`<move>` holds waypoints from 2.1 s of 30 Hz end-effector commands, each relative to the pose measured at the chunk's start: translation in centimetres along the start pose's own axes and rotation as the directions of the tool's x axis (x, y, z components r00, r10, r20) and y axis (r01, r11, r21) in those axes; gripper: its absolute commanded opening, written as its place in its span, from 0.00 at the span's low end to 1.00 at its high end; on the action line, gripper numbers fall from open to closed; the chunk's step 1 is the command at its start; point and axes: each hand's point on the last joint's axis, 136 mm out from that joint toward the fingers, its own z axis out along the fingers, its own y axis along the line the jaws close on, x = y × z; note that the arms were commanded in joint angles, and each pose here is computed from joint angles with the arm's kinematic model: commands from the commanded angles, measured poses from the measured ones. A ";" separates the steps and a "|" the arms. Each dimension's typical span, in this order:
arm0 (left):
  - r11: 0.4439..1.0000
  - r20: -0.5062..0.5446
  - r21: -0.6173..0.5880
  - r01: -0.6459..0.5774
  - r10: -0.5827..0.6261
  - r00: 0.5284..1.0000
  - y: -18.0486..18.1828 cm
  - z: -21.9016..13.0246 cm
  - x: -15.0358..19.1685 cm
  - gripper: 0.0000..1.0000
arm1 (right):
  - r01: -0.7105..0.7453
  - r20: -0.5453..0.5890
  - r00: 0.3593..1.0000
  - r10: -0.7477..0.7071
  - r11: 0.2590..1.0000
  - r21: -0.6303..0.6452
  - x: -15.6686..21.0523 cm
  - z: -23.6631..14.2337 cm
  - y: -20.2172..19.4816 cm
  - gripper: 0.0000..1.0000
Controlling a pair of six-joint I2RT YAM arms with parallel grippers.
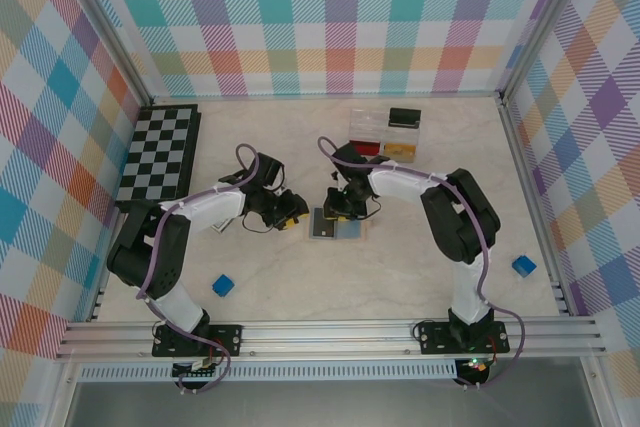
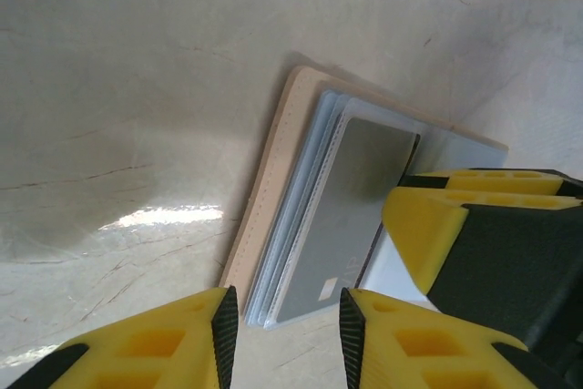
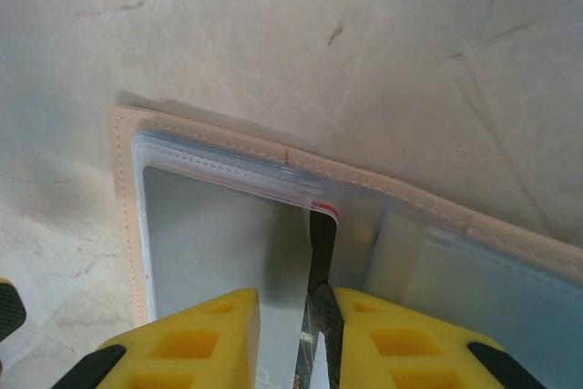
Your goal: Take the credit cards out of the card holder
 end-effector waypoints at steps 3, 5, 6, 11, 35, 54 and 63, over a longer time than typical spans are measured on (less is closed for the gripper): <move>1.000 0.013 -0.003 0.008 -0.008 1.000 0.9 -0.2 0.8 0.36 | 0.132 -0.069 0.989 -0.133 0.991 -0.015 2.3 1.1 2.0 0.27; 1.000 0.028 0.014 -0.004 0.004 1.000 0.8 -0.1 0.7 0.35 | 0.135 -0.060 0.989 -0.135 0.991 -0.012 2.5 1.1 2.2 0.26; 1.000 0.024 0.018 -0.005 0.005 1.000 0.8 -0.1 0.9 0.35 | 0.125 -0.045 0.991 -0.125 0.992 -0.012 2.4 0.9 2.1 0.26; 0.999 0.015 0.037 -0.030 0.030 0.999 0.4 -0.5 1.5 0.34 | 0.086 0.055 0.995 -0.085 0.996 -0.020 1.2 -1.4 2.8 0.26; 0.997 -0.012 -0.071 -0.014 0.013 1.000 2.4 1.8 2.8 0.25 | -0.034 0.028 0.999 0.038 0.991 -0.131 2.8 0.7 2.5 0.25; 0.994 -0.038 -0.114 0.004 -0.008 0.999 3.9 2.7 3.2 0.18 | -0.023 0.002 1.000 0.023 0.992 -0.123 3.3 1.2 2.5 0.21; 0.985 -0.050 -0.168 0.026 -0.035 0.998 5.3 3.0 3.6 0.14 | 0.010 0.010 1.000 -0.009 0.981 -0.191 3.3 0.7 4.0 0.15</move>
